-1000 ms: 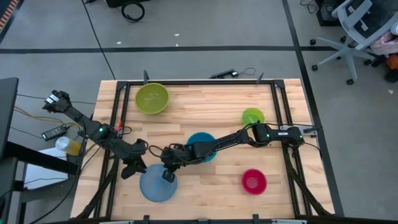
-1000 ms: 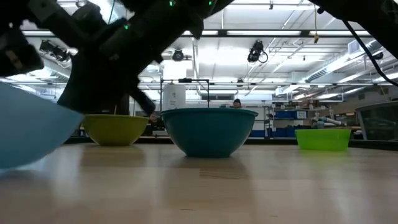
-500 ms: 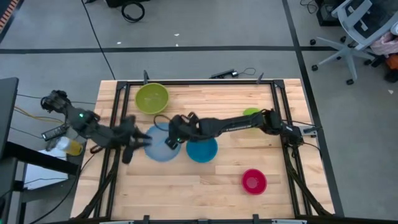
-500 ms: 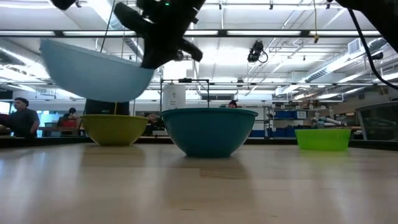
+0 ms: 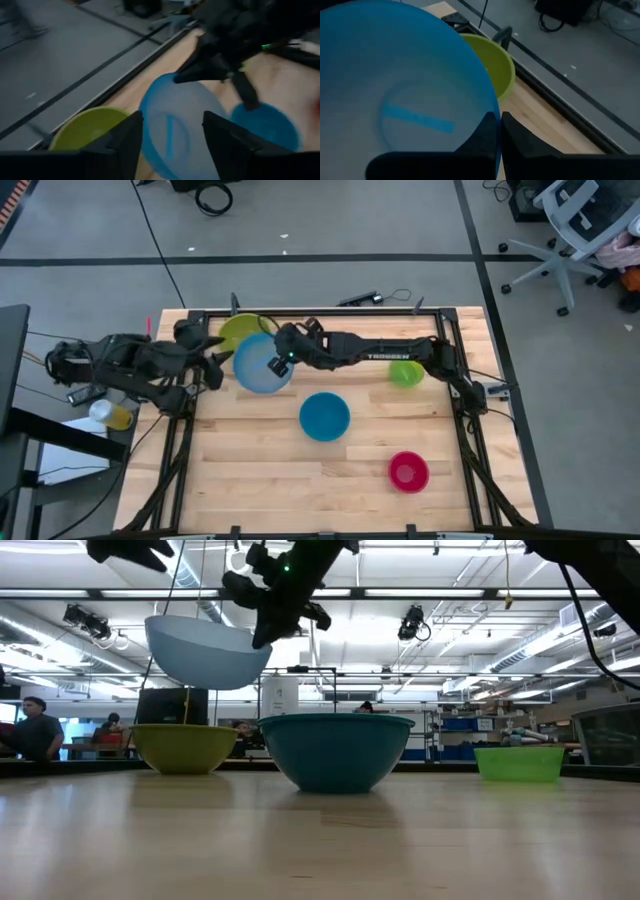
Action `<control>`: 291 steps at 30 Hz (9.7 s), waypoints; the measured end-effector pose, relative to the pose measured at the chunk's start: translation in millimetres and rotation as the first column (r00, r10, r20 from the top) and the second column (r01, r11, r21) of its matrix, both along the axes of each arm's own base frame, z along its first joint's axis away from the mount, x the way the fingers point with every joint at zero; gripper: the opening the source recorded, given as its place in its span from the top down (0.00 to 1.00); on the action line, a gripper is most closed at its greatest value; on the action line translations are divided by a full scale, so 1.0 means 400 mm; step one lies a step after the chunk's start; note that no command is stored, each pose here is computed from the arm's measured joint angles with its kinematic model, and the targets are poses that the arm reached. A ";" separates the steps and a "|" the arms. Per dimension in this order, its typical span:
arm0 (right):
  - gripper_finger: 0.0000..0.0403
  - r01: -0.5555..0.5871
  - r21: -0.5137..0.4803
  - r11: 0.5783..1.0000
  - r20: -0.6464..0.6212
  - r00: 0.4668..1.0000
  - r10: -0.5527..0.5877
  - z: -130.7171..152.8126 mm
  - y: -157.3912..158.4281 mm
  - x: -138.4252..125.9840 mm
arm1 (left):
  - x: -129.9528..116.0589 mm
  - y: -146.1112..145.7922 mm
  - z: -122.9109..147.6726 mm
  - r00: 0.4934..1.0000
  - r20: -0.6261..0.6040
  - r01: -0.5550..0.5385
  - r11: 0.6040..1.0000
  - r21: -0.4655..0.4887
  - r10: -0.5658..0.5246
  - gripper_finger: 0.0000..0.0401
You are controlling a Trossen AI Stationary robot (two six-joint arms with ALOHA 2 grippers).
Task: Nest bowls inside each other
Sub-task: Stack the light blue bowl on the green bowl, then stack the blue bowl on the light blue bowl, then stack the light green bowl on the blue bowl
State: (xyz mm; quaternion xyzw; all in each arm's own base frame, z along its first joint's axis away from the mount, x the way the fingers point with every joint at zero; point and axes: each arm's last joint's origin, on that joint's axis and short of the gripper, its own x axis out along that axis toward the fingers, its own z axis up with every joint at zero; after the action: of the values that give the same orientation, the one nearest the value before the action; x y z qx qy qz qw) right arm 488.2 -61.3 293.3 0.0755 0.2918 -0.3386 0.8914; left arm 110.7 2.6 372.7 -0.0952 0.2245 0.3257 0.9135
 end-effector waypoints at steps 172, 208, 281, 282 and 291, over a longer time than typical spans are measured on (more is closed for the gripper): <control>0.94 0.008 0.176 0.984 -0.022 1.000 -0.004 -0.082 -0.108 -0.121 | 0.228 0.266 -0.113 0.971 -0.182 0.112 0.965 -0.236 -0.157 0.31; 0.40 -0.030 0.184 0.983 0.074 0.997 0.016 0.209 -0.227 -0.391 | 0.100 0.543 -0.288 0.787 -0.549 -0.525 0.773 -0.357 0.281 0.97; 0.98 -0.203 0.386 0.900 -0.014 0.974 0.225 -0.097 -0.162 -0.032 | 0.085 0.278 -0.077 0.937 -0.186 -0.337 0.903 -0.268 0.295 0.37; 0.98 -0.223 0.376 0.899 0.002 0.971 0.240 -0.095 -0.167 -0.011 | 0.081 0.275 -0.076 0.936 -0.175 -0.345 0.896 -0.281 0.306 0.37; 0.98 -0.382 0.196 0.903 0.144 0.922 0.358 -0.111 -0.199 0.114 | 0.040 0.242 -0.043 0.935 -0.069 -0.352 0.887 -0.300 0.348 0.37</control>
State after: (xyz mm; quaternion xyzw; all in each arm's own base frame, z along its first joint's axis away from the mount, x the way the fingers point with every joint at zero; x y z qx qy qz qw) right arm 533.6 -140.9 249.0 0.1347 0.2896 -0.1242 0.9394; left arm 126.6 99.5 355.5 -0.2730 0.2575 0.4465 0.8123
